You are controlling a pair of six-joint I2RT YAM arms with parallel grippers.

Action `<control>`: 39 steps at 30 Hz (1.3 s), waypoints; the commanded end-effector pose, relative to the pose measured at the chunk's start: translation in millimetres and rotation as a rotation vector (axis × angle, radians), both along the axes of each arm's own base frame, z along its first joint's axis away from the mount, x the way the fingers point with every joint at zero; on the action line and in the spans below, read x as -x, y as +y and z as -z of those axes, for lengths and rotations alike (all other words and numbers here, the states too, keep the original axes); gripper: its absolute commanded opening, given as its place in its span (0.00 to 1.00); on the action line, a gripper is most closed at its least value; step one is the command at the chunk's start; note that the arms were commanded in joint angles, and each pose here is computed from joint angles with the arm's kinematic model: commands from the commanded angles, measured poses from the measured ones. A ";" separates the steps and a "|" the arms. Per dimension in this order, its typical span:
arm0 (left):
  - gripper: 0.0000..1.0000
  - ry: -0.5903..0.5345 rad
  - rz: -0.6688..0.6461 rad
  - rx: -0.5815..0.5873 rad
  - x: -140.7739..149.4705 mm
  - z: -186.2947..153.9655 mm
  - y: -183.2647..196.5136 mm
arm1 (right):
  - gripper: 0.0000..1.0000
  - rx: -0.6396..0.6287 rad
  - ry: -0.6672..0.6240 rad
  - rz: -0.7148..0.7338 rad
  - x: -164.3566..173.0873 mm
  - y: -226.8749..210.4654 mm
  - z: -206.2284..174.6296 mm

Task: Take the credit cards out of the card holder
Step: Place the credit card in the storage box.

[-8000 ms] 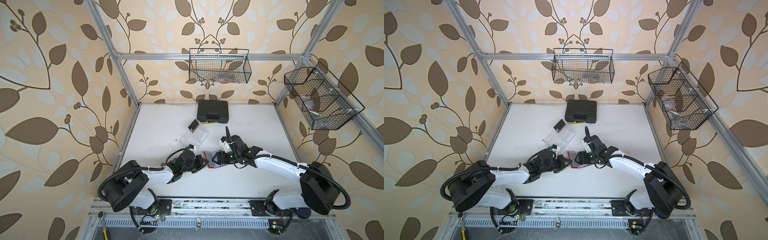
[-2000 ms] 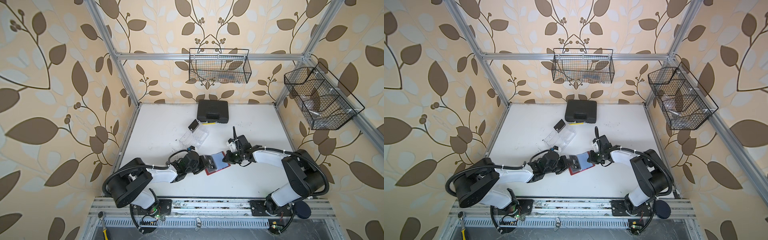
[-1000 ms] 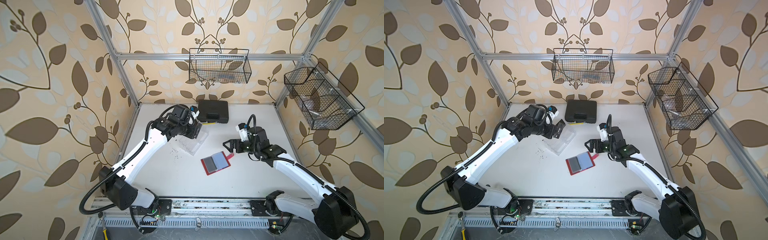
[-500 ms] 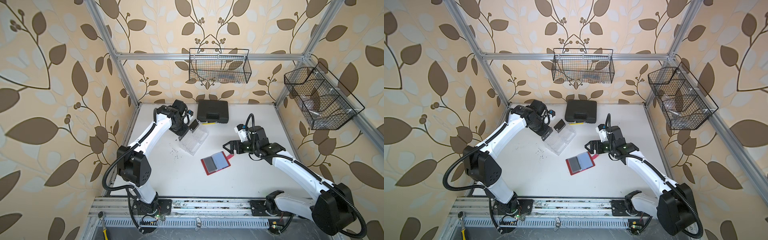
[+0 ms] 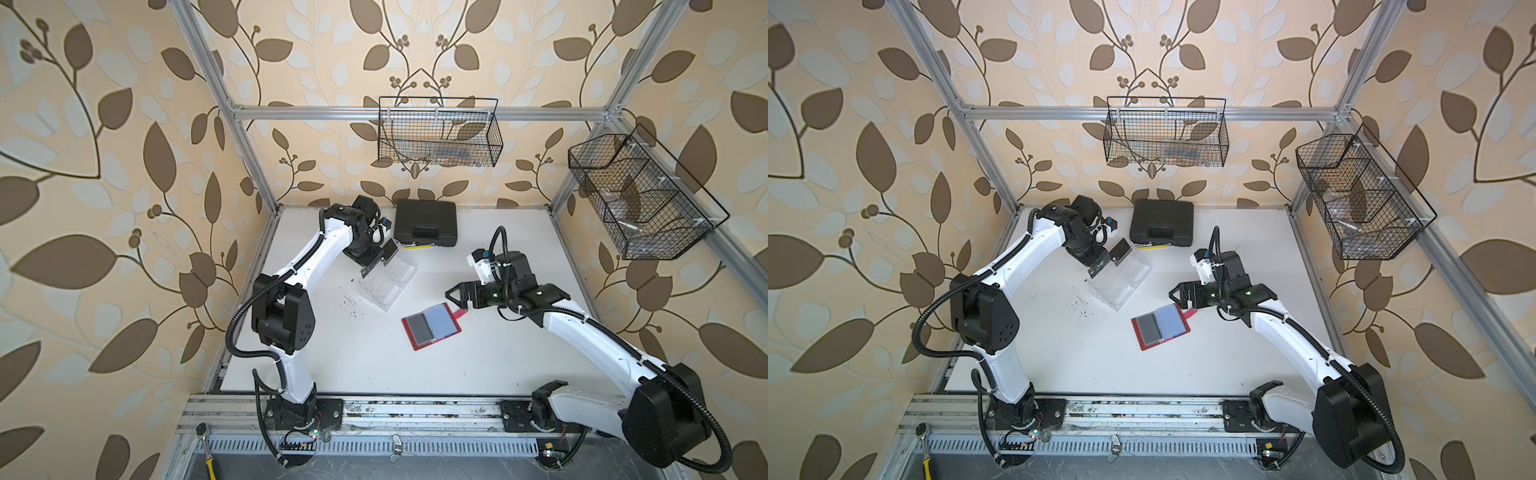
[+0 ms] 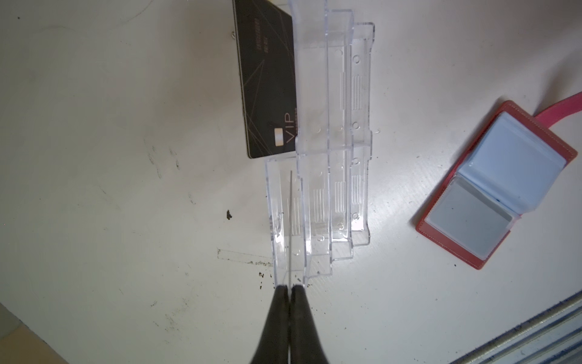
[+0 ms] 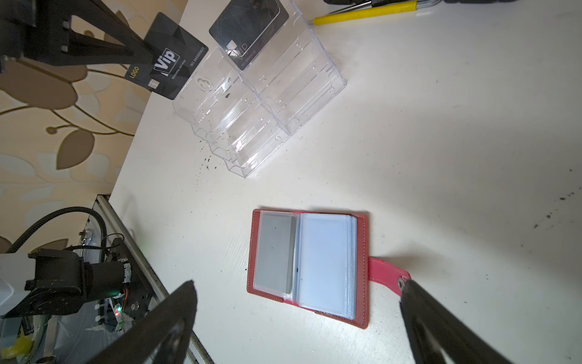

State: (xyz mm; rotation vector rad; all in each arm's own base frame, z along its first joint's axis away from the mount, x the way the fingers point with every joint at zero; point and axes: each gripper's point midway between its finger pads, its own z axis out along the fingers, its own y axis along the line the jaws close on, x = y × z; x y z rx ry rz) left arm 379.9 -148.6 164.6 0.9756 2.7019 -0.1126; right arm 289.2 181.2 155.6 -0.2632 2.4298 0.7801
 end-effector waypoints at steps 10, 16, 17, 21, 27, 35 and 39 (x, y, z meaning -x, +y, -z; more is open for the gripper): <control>0.00 0.041 0.018 0.032 -2.6 7.2 0.5 | 1.00 -0.003 -0.018 -0.013 -3.9 -0.2 -10.1; 0.00 0.073 0.018 0.042 -0.8 15.6 -1.7 | 1.00 -0.005 -0.008 -0.013 -4.7 0.9 -8.3; 0.00 0.081 0.017 0.044 -0.8 17.6 -2.4 | 1.00 -0.005 -0.008 -0.013 -4.9 0.9 -8.5; 0.00 0.101 0.009 0.053 -1.1 21.5 -4.1 | 1.00 -0.003 -0.009 -0.010 -5.8 0.3 -8.4; 0.00 0.106 -0.024 0.051 -3.8 22.7 -1.8 | 1.00 -0.004 -0.001 -0.011 -4.5 0.7 -6.1; 0.17 0.081 -0.111 0.059 -14.7 11.7 12.1 | 1.00 -0.015 0.008 -0.005 -5.3 1.7 -4.2; 0.23 0.057 -0.136 0.080 -18.1 0.9 17.9 | 1.00 -0.026 0.009 -0.005 -6.3 3.4 -4.4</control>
